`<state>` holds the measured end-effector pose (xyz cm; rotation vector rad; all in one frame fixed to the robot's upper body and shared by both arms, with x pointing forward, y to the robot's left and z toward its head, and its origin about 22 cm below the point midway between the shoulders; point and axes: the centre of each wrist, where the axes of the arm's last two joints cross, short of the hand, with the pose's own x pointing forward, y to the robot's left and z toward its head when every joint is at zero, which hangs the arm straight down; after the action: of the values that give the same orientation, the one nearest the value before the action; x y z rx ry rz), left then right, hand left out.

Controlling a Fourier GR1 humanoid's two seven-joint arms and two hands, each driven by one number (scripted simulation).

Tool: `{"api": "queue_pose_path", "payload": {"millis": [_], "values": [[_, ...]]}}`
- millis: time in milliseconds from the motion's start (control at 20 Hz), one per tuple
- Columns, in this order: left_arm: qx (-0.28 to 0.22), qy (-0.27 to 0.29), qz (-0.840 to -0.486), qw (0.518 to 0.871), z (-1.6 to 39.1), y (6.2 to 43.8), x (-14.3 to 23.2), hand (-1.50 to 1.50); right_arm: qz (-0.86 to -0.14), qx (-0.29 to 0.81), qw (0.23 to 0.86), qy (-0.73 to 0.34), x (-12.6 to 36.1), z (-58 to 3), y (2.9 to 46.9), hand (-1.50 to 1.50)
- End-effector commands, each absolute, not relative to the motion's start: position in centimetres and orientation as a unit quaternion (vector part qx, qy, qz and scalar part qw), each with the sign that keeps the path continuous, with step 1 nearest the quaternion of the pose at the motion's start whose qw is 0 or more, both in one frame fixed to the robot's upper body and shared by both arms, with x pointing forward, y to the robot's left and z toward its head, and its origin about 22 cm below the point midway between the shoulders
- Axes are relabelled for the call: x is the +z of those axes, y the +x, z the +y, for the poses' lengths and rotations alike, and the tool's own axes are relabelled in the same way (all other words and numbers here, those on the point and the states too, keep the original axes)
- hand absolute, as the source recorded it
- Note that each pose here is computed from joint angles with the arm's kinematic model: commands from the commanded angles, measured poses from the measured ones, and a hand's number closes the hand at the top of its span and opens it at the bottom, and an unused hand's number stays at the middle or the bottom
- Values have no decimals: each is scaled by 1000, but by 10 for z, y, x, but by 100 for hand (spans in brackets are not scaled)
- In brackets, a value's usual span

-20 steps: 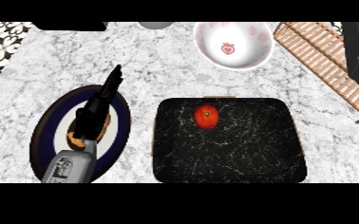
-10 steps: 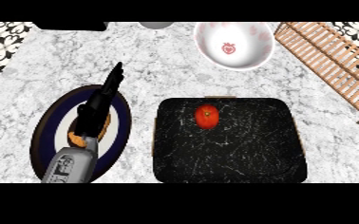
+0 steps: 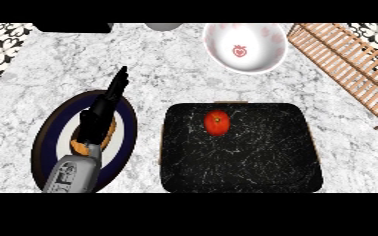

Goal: Pick the lemon from the tray and place it in the tiered shelf

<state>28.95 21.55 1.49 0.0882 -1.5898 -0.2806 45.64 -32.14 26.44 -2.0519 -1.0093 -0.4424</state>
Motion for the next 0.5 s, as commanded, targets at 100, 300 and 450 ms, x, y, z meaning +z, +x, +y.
{"api": "queue_pose_path", "payload": {"millis": [100,300,450], "values": [[-125,42,-706,696,217,285,10,0,-265,-229,399,-847,252,-344,447,-150],[-123,50,-711,691,220,290,25,0,-243,-241,413,-844,246,-346,443,-150],[-115,49,-707,696,228,289,21,0,-280,-270,404,-828,232,-335,441,-150]]}}
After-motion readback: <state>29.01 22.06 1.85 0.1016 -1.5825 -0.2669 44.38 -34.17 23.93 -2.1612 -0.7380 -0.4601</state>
